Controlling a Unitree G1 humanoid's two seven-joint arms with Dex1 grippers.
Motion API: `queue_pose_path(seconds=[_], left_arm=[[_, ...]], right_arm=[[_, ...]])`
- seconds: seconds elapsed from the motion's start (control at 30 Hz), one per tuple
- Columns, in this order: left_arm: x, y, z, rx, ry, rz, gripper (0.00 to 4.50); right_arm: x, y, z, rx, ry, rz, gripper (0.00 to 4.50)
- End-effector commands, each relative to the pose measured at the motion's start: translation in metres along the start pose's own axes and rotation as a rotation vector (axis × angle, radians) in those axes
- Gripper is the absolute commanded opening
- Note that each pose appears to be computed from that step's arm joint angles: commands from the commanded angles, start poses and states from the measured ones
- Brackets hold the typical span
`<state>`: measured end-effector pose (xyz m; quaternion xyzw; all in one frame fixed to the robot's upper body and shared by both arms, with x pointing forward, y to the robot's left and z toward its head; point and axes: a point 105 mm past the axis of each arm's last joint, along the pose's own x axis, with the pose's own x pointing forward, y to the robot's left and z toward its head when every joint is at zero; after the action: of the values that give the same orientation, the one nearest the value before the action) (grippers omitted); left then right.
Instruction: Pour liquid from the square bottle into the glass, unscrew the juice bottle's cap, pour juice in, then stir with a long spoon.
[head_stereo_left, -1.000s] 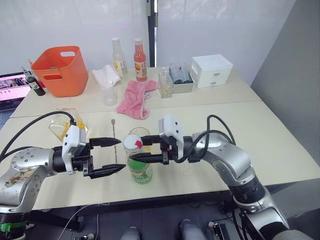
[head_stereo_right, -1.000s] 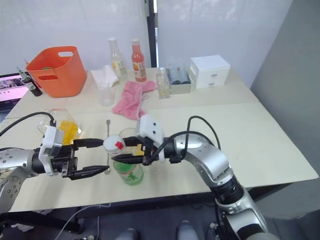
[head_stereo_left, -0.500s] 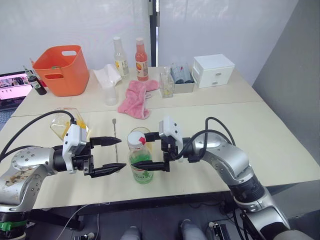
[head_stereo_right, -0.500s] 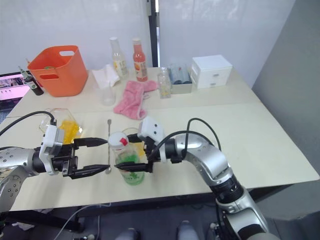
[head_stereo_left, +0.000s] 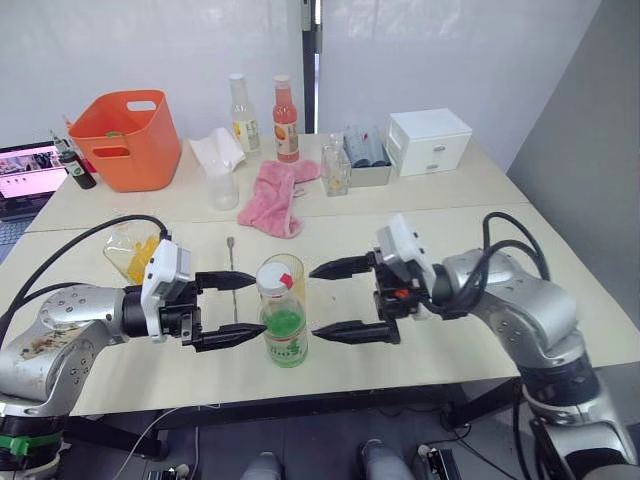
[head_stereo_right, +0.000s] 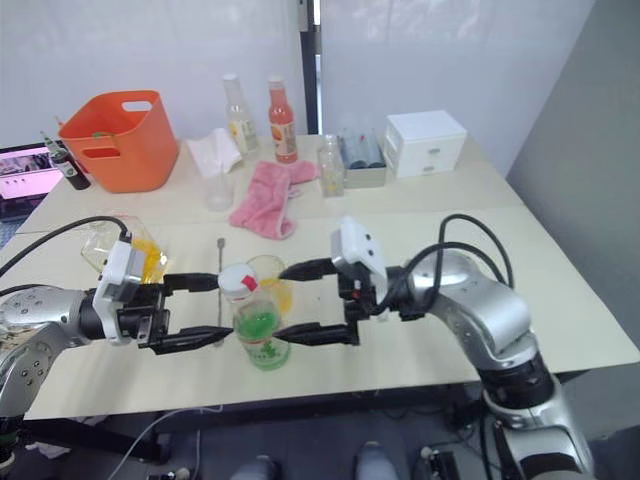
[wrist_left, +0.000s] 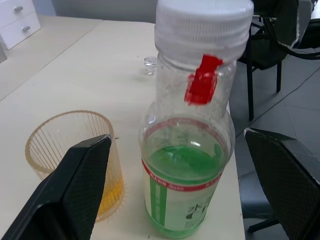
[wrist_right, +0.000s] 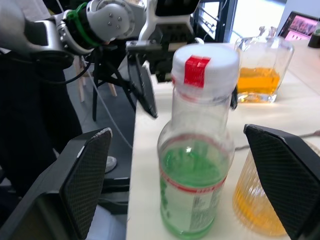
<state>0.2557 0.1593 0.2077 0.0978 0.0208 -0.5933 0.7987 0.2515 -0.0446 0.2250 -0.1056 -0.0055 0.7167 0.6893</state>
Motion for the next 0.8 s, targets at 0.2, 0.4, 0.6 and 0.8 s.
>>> queue_pose_path(seconds=[0.2, 0.4, 0.6, 0.8], left_arm=[[0.013, -0.005, 0.016, 0.015, -0.004, -0.072, 4.50], [0.017, 0.000, 0.016, 0.002, -0.011, -0.083, 4.50], [0.021, 0.002, 0.013, -0.002, -0.014, -0.095, 4.24], [0.023, 0.002, 0.009, -0.009, -0.024, -0.099, 2.32]], right_arm=[[0.000, 0.003, 0.007, -0.034, -0.005, -0.014, 4.49], [0.002, 0.003, 0.009, -0.039, -0.009, -0.025, 4.49], [0.002, 0.003, 0.011, -0.043, -0.012, -0.030, 4.50], [0.002, 0.003, 0.013, -0.048, -0.013, -0.035, 4.50]])
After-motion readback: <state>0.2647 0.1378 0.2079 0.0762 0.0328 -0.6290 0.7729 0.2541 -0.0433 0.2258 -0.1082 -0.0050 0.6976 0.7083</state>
